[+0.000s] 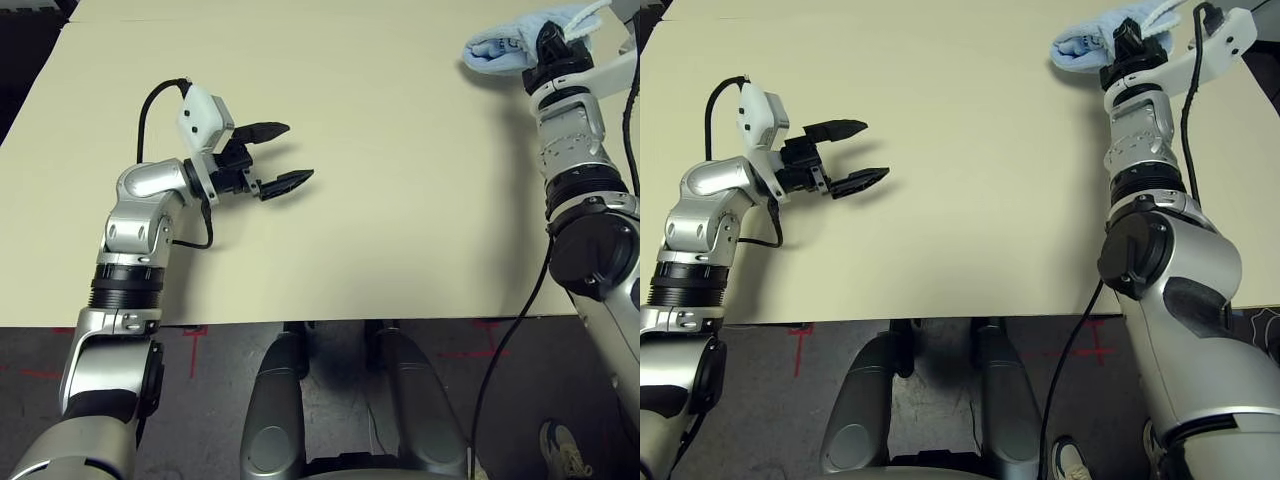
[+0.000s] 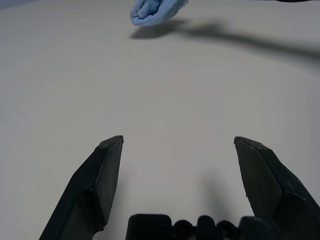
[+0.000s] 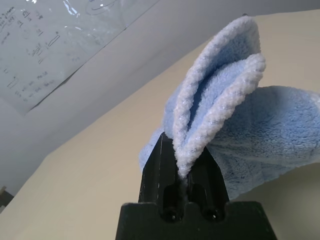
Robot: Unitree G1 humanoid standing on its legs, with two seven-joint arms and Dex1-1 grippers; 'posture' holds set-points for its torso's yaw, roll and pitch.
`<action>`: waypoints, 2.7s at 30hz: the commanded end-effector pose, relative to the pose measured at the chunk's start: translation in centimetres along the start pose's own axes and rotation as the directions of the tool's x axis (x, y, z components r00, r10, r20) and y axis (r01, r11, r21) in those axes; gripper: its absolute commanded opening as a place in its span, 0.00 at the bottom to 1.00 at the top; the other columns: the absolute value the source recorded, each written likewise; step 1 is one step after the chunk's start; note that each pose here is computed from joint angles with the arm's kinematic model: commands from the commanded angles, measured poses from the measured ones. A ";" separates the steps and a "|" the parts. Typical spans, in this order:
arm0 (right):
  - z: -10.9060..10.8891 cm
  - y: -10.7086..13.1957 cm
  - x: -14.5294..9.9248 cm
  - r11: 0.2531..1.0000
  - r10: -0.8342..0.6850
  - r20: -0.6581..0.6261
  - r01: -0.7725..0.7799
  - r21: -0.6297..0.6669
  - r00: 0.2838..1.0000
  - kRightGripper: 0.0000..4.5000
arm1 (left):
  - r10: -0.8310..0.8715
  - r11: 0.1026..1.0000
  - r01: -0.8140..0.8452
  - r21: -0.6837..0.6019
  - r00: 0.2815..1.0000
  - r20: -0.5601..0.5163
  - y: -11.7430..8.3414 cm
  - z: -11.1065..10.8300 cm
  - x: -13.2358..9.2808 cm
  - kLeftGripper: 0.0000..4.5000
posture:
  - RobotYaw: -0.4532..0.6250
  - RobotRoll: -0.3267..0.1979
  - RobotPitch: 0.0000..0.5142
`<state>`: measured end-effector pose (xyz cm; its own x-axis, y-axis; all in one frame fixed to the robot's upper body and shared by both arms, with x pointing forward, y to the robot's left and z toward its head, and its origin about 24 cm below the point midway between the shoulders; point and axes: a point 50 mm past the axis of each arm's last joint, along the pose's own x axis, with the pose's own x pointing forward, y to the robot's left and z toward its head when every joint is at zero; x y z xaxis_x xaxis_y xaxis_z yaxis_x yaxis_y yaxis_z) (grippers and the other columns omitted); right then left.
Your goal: Fold the towel and set it aside.
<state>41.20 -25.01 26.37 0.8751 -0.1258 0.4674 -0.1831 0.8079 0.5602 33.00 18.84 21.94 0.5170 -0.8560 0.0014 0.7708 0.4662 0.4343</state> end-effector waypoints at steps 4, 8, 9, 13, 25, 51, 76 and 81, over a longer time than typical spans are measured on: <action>1.4 0.1 0.3 1.000 0.015 0.043 -0.014 -0.014 0.999 0.01 | 0.038 0.999 -0.038 -0.005 0.999 0.010 0.0 0.3 -1.0 1.00 | 0.45 0.62 0.62; 2.4 0.4 0.7 0.999 0.032 0.067 -0.031 -0.012 0.997 0.01 | 0.080 0.997 -0.080 0.011 0.997 0.019 0.7 0.9 -1.4 1.00 | 0.45 0.62 0.71; 2.7 0.6 0.8 0.999 0.035 0.073 -0.034 -0.013 0.997 0.01 | 0.088 0.996 -0.089 0.015 0.996 0.022 0.9 1.1 -1.5 1.00 | 0.45 0.62 0.73; 3.4 1.0 1.2 0.999 0.039 0.081 -0.037 -0.021 0.996 0.01 | 0.114 0.993 -0.115 0.019 0.993 0.030 1.4 1.6 -1.7 1.00 | 0.44 0.62 0.80; 0.0 -1.0 -0.3 0.997 -0.038 -0.034 0.036 -0.064 0.999 0.01 | 0.114 0.993 -0.114 -0.011 0.993 0.023 0.6 1.6 -1.7 1.00 | 0.47 0.62 0.93; -3.7 -3.6 -3.3 0.998 -0.060 -0.084 0.061 0.012 0.995 0.01 | 0.088 0.996 -0.089 0.012 0.996 0.027 1.1 1.9 -0.8 1.00 | 0.44 0.62 0.79; -5.5 0.7 -2.2 0.954 -0.103 -0.257 0.168 0.248 0.961 0.01 | 0.041 0.997 -0.045 0.066 0.998 0.057 2.0 2.6 0.3 1.00 | 0.42 0.62 0.67; -5.5 0.5 -2.3 0.948 -0.124 -0.263 0.193 0.253 0.957 0.01 | 0.043 0.996 -0.047 0.069 0.998 0.056 2.1 2.7 0.2 1.00 | 0.43 0.62 0.66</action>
<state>41.50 -21.56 23.04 0.9654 -0.0796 0.2485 -0.1464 0.6229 0.7684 33.71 19.20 25.40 0.5373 -0.8389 0.0875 0.7120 0.5067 0.4861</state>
